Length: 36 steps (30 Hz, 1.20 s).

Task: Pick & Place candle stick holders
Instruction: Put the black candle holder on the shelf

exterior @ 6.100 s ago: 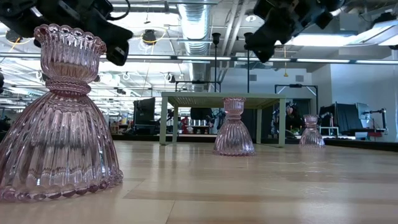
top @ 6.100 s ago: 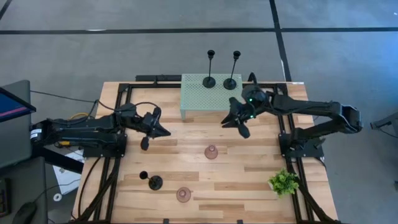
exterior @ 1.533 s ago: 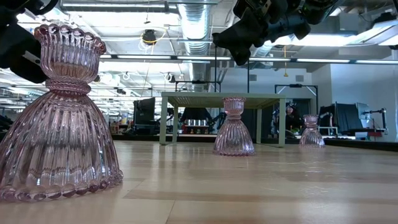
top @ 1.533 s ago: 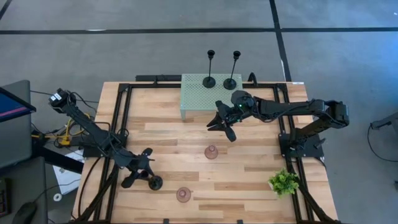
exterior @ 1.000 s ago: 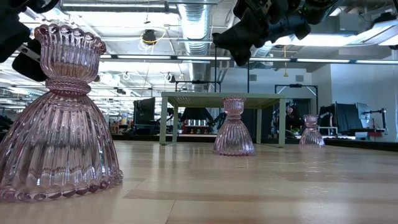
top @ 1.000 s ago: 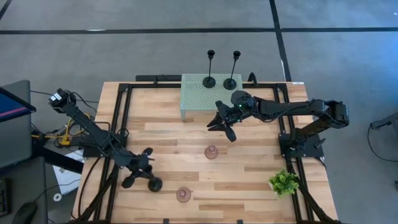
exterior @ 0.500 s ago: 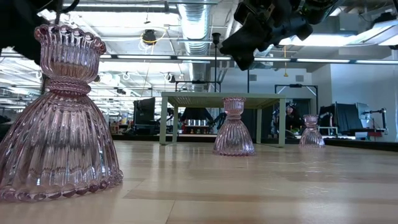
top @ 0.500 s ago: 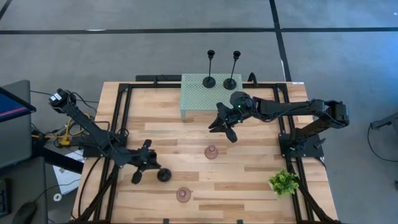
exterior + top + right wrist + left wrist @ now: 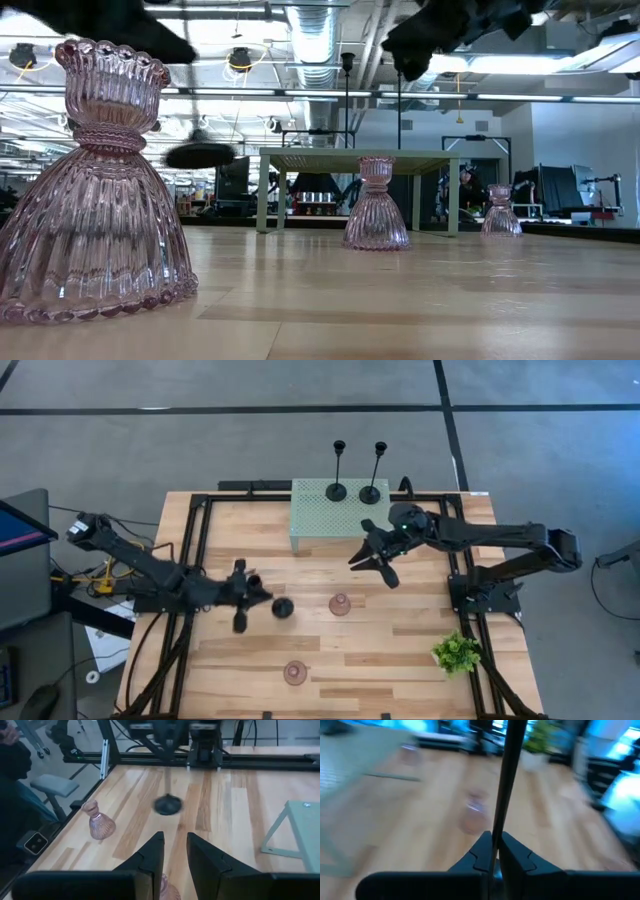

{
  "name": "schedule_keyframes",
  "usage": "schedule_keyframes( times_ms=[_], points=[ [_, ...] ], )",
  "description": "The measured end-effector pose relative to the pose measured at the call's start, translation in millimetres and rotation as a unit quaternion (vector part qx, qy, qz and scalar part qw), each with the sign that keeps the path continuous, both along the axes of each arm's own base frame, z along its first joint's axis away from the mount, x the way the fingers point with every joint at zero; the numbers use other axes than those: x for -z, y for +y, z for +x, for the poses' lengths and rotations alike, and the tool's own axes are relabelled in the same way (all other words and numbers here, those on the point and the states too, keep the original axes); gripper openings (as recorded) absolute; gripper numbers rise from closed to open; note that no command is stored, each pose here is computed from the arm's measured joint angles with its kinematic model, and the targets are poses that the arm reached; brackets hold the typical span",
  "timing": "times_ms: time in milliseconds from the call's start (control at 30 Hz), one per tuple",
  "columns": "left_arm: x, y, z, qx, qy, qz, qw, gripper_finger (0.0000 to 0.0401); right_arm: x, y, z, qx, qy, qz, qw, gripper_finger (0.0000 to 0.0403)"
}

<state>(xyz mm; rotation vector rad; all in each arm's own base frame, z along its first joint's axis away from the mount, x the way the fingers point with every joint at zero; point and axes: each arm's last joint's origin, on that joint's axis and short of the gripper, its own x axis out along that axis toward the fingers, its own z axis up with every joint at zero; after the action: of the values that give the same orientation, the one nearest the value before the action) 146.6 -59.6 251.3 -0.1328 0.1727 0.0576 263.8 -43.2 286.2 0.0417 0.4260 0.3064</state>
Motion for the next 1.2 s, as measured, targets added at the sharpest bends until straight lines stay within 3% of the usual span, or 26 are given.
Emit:
schedule_keyframes(
  times_ms=[333,667,833,1200],
  points=[
    [-36.6,39.3,32.3,-0.130,0.010,0.084,0.988,0.0018,1.4,11.2,-22.0,-0.026,0.027,-0.019,0.999,0.0075],
    [-92.2,90.4,64.2,-0.170,0.025,0.127,0.977,0.0018,30.8,20.4,-58.7,-0.027,0.026,-0.021,0.999,0.0066],
    [-109.1,131.3,75.7,-0.206,0.038,0.120,0.970,0.0018,31.3,24.6,-82.3,-0.026,-0.003,-0.026,0.999,0.0049],
    [-121.0,217.9,101.2,-0.195,0.052,0.071,0.977,0.0017,42.3,30.8,-116.3,-0.015,-0.038,-0.012,0.999,0.0007]
  ],
)
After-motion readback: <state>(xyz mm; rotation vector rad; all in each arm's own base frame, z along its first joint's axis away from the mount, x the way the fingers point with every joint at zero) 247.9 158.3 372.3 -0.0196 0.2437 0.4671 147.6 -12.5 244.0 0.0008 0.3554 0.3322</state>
